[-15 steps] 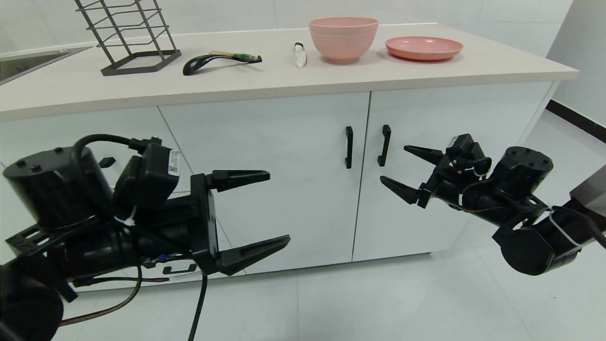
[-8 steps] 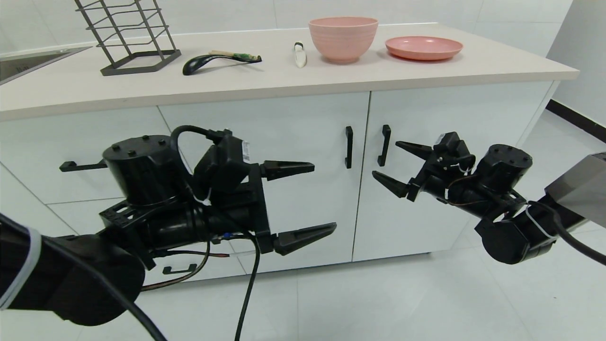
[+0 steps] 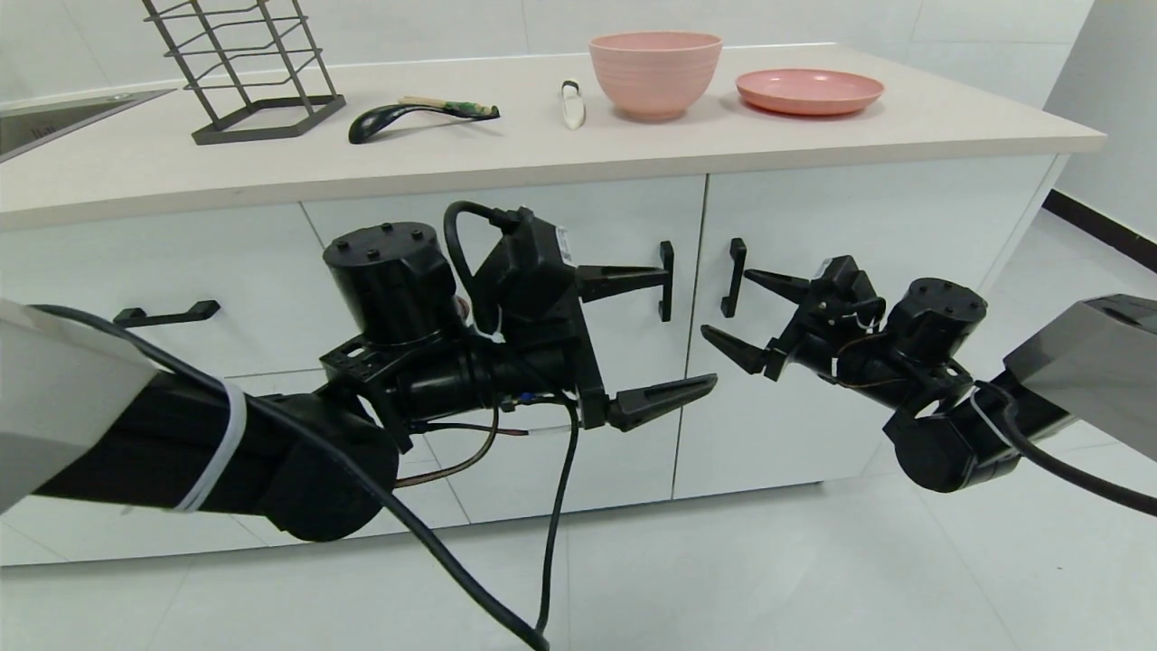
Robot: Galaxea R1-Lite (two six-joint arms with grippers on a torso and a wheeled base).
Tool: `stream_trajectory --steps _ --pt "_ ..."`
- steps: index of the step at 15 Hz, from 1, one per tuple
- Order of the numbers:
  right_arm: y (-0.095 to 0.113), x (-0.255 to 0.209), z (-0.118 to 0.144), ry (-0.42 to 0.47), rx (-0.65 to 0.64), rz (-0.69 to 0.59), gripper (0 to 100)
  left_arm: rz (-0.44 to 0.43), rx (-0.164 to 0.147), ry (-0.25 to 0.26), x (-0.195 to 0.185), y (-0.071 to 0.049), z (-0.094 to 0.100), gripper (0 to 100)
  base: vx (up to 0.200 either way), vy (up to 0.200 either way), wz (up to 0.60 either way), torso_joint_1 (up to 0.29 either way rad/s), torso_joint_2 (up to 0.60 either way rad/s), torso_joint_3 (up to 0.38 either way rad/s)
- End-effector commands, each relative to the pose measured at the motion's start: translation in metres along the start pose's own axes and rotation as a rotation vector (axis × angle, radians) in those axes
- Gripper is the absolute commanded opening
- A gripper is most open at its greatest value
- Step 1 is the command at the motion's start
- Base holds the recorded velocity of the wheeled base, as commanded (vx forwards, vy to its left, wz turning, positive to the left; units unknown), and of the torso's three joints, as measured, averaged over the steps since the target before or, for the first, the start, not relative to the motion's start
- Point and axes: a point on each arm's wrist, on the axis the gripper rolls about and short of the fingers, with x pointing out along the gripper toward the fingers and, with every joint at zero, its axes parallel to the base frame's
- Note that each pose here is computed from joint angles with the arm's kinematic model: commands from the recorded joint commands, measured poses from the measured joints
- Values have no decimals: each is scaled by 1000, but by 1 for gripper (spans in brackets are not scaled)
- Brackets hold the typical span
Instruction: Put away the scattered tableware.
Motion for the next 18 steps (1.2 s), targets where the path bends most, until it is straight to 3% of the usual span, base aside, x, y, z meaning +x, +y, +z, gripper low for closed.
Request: stream_trajectory --steps 1,4,6,8,14,15,18 --pt "-1 4 -3 -7 -5 2 100 -1 -11 -14 12 6 -7 100 0 0 0 0 0 0" --pt "-2 5 -8 -10 -4 15 100 -2 -19 -30 20 11 -14 100 0 0 0 0 0 0" --pt "-2 7 -9 -25 -7 51 100 -10 -5 -47 24 15 -14 100 0 0 0 0 0 0" --pt "-6 12 -10 -50 -22 74 100 -72 8 -76 27 17 -11 100 0 0 0 0 0 0" --pt "-9 17 -8 -94 -35 162 100 -27 26 -84 39 28 -19 100 0 0 0 0 0 0" --pt "-8 16 -6 -95 -30 176 100 1 23 -78 40 30 -20 100 0 0 0 0 0 0" --pt "4 1 10 -89 -9 268 100 66 -40 -69 43 34 -23 100 0 0 0 0 0 0"
